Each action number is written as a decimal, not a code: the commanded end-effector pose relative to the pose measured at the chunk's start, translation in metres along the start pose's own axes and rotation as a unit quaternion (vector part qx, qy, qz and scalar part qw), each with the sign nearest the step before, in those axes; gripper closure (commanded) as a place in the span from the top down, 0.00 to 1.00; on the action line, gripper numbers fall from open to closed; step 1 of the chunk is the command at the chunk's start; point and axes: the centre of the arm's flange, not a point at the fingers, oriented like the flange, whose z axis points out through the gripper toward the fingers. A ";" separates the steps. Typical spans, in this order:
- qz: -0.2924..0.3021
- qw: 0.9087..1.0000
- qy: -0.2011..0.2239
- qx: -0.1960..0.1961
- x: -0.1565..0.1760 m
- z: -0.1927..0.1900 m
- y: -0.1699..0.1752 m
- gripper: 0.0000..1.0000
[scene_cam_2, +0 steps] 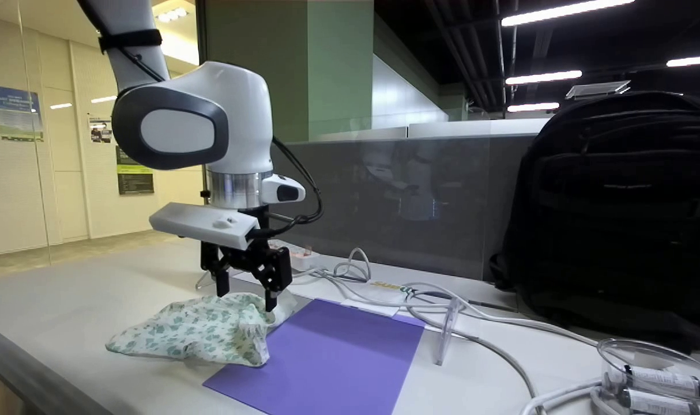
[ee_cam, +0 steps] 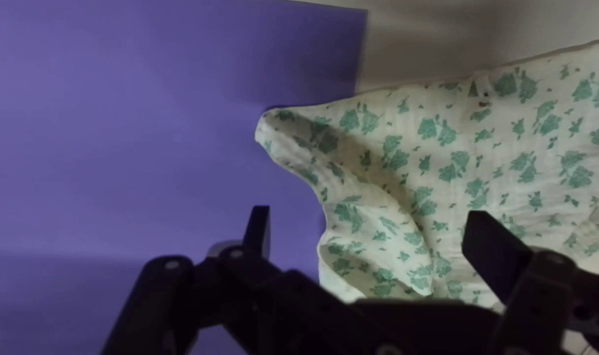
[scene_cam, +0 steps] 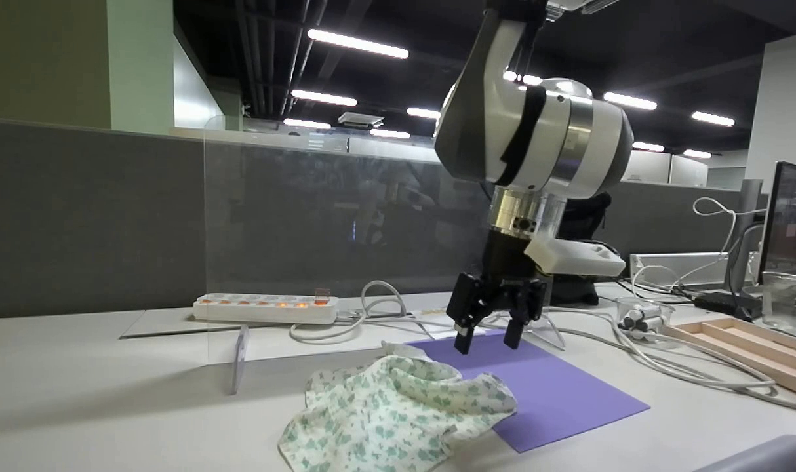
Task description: Pick the cloth from the table and hang it
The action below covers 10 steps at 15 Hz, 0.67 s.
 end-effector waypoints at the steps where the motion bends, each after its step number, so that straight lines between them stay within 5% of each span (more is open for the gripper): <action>1: -0.014 1.000 0.003 -0.006 0.002 0.025 0.002 1.00; 5: -0.020 1.000 -0.008 -0.010 -0.001 0.042 0.002 1.00; 6: -0.019 1.000 -0.007 -0.013 -0.001 0.045 0.003 0.75; 10: -0.016 0.999 -0.009 -0.026 -0.001 0.057 0.013 0.51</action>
